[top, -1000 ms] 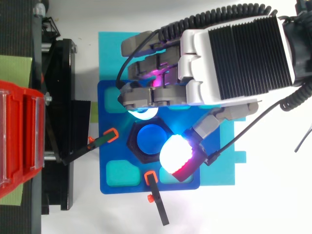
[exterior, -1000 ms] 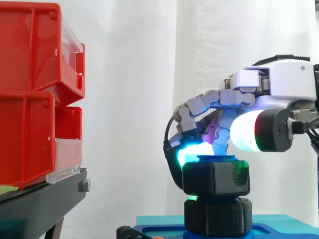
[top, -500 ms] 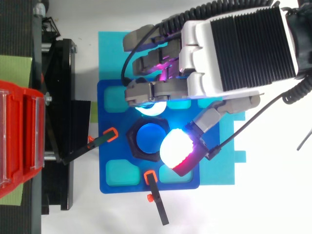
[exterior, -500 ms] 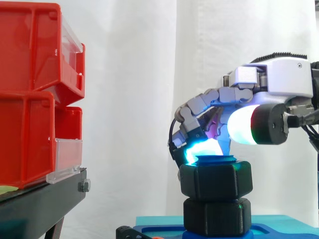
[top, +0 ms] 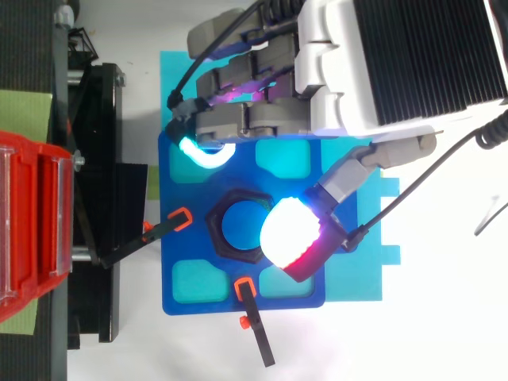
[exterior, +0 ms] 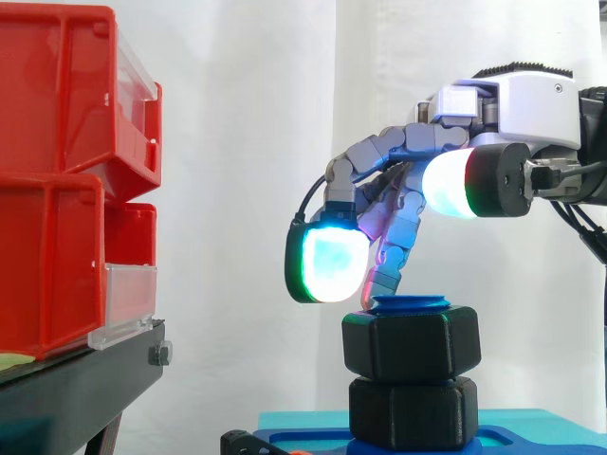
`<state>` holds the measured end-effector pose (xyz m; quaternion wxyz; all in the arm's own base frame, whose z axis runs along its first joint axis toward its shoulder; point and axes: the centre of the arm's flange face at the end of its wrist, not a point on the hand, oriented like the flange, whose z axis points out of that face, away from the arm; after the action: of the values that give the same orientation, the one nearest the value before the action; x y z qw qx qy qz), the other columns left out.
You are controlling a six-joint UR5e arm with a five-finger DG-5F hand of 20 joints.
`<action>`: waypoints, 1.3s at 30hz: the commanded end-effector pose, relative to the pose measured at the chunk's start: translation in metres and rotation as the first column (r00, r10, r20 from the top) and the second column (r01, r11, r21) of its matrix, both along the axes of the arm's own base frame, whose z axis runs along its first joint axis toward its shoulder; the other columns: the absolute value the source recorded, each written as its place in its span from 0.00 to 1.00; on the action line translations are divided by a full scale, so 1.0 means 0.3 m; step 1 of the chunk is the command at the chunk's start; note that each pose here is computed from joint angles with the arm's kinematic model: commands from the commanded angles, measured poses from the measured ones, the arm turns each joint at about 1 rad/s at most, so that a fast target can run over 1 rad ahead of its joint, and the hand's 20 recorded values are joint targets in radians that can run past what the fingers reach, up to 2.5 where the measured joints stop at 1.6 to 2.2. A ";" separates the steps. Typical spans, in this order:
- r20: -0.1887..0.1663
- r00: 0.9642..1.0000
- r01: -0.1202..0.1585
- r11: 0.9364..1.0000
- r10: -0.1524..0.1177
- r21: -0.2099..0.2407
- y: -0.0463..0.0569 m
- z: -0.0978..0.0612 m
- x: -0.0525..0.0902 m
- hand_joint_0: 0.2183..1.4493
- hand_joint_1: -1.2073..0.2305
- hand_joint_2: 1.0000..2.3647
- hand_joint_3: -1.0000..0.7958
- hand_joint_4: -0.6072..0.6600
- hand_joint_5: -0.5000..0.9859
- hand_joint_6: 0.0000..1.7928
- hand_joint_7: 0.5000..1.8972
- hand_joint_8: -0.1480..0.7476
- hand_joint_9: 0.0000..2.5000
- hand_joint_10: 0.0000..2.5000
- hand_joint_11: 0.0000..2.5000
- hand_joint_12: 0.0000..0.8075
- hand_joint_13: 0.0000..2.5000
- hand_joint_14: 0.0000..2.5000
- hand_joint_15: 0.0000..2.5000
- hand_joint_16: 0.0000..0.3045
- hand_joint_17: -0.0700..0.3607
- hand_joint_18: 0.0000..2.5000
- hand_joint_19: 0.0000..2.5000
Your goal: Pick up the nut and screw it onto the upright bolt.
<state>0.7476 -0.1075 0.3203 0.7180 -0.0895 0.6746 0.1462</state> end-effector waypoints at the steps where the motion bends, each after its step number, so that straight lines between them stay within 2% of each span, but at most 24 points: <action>1: 0.003 1.000 -0.001 1.000 0.001 0.000 0.006 0.002 0.002 0.23 0.68 0.00 0.28 0.62 0.29 0.28 0.20 0.38 0.43 0.00 0.00 0.18 0.33 0.00 0.00 0.05 0.24 0.20 0.02; 3: 0.008 1.000 -0.006 1.000 0.006 0.000 0.020 0.003 0.006 0.23 0.68 0.00 0.28 0.61 0.28 0.28 0.14 0.36 0.41 0.00 0.00 0.18 0.31 0.00 0.00 0.05 0.25 0.19 0.02; 6: 0.017 1.000 -0.012 1.000 0.012 0.000 0.036 0.006 0.011 0.23 0.68 0.00 0.28 0.61 0.28 0.28 0.11 0.35 0.38 0.00 0.00 0.19 0.29 0.00 0.00 0.06 0.26 0.17 0.03; 11: 0.020 1.000 -0.016 1.000 0.016 0.000 0.071 0.000 0.016 0.22 0.69 0.00 0.28 0.60 0.27 0.28 0.10 0.35 0.36 0.00 0.00 0.20 0.28 0.00 0.00 0.07 0.27 0.16 0.03; 17: 0.004 1.000 -0.001 1.000 0.001 0.006 0.123 -0.050 0.012 0.22 0.69 0.00 0.28 0.61 0.27 0.28 0.10 0.35 0.35 0.00 0.00 0.21 0.27 0.00 0.00 0.07 0.27 0.15 0.03; 19: 0.005 1.000 -0.001 1.000 0.001 0.008 0.143 -0.072 0.011 0.22 0.69 0.00 0.28 0.60 0.27 0.28 0.10 0.35 0.35 0.00 0.00 0.21 0.27 0.00 0.00 0.07 0.27 0.15 0.03; 20: 0.023 1.000 -0.005 1.000 0.005 0.009 0.157 -0.072 0.014 0.22 0.69 0.00 0.28 0.60 0.27 0.28 0.10 0.35 0.35 0.00 0.00 0.21 0.27 0.00 0.00 0.07 0.27 0.15 0.02; 24: 0.037 0.999 -0.008 1.000 0.008 0.015 0.165 -0.066 0.019 0.22 0.69 0.00 0.28 0.60 0.27 0.28 0.10 0.35 0.34 0.00 0.00 0.21 0.26 0.00 0.00 0.07 0.28 0.14 0.03; 30: 0.029 1.000 -0.010 1.000 0.009 0.014 0.169 -0.074 0.018 0.22 0.69 0.00 0.28 0.61 0.27 0.28 0.11 0.36 0.34 0.00 0.00 0.22 0.26 0.00 0.00 0.07 0.28 0.14 0.03; 39: -0.019 1.000 -0.011 1.000 0.011 0.010 0.165 -0.097 0.001 0.22 0.69 0.00 0.28 0.61 0.28 0.28 0.14 0.36 0.34 0.00 0.00 0.22 0.26 0.00 0.00 0.08 0.28 0.14 0.03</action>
<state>0.7497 -0.0578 0.2939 0.7165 -0.0886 0.6746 0.1538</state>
